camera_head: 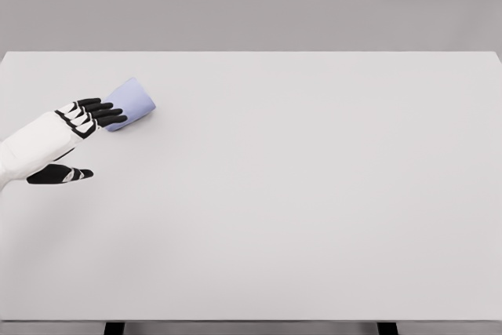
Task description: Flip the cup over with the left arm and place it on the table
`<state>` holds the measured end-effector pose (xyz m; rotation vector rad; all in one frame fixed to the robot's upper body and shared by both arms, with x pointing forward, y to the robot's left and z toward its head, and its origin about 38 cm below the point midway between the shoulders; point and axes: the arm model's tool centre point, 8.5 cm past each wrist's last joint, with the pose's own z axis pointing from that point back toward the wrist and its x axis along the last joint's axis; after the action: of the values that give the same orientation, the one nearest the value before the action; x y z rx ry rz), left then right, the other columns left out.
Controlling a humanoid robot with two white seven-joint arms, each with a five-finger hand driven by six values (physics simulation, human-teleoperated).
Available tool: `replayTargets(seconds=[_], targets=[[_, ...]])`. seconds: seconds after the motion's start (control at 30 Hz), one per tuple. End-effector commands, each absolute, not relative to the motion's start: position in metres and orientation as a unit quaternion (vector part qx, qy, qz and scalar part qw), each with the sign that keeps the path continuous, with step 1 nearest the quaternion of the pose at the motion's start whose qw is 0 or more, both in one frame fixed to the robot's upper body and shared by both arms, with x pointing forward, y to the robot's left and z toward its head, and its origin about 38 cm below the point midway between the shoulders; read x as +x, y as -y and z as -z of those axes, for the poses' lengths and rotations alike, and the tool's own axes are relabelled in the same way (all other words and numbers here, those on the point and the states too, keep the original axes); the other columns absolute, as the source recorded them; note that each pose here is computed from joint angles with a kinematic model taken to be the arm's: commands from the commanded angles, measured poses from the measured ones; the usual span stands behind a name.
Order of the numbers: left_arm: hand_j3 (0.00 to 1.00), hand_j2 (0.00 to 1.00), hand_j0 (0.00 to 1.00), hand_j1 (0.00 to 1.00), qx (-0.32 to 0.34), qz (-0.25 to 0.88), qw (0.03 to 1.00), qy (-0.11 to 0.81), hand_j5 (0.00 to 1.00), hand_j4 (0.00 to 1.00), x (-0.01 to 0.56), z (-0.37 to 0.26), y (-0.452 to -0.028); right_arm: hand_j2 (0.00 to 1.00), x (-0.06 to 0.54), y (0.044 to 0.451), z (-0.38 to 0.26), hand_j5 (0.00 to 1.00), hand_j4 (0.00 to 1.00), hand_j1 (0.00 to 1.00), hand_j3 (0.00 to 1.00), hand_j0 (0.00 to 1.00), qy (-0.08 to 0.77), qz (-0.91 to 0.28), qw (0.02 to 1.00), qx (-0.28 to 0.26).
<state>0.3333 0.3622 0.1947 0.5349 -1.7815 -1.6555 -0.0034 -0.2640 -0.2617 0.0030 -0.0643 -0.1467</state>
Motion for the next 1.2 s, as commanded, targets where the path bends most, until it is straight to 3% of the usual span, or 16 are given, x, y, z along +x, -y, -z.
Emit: replayTargets(seconds=[0.0,0.57,0.73,0.83,0.93,1.17], targets=[[1.0,1.0,1.0,1.0,0.203,0.628,0.321,0.679,1.0,1.0,0.333,-0.195,-0.363,1.0,-0.001,0.264,0.262,1.0,1.0,1.0,1.0,1.0,0.035,0.074,0.997,0.001],[1.0,1.0,1.0,1.0,0.212,0.6,0.324,0.7,1.0,1.0,0.337,-0.213,-0.37,1.0,-0.008,0.264,0.262,1.0,1.0,1.0,1.0,1.0,0.025,0.075,0.997,0.002],[1.0,1.0,1.0,1.0,0.115,0.653,0.426,0.615,1.0,1.0,0.357,-0.211,-0.362,1.0,-0.008,0.264,0.262,1.0,1.0,1.0,1.0,1.0,0.025,0.075,0.997,0.002],[1.0,1.0,1.0,1.0,0.125,0.584,0.508,0.621,1.0,1.0,0.39,-0.222,-0.351,1.0,-0.008,0.264,0.262,1.0,1.0,1.0,1.0,1.0,0.025,0.075,0.997,0.002],[1.0,1.0,1.0,1.0,0.142,0.529,0.595,0.588,1.0,1.0,0.409,-0.221,-0.366,1.0,-0.008,0.264,0.262,1.0,1.0,1.0,1.0,1.0,0.025,0.075,0.997,0.002],[1.0,1.0,1.0,1.0,0.155,0.451,0.683,0.553,1.0,1.0,0.428,-0.222,-0.37,1.0,-0.008,0.264,0.262,1.0,1.0,1.0,1.0,1.0,0.025,0.075,0.997,0.002]])
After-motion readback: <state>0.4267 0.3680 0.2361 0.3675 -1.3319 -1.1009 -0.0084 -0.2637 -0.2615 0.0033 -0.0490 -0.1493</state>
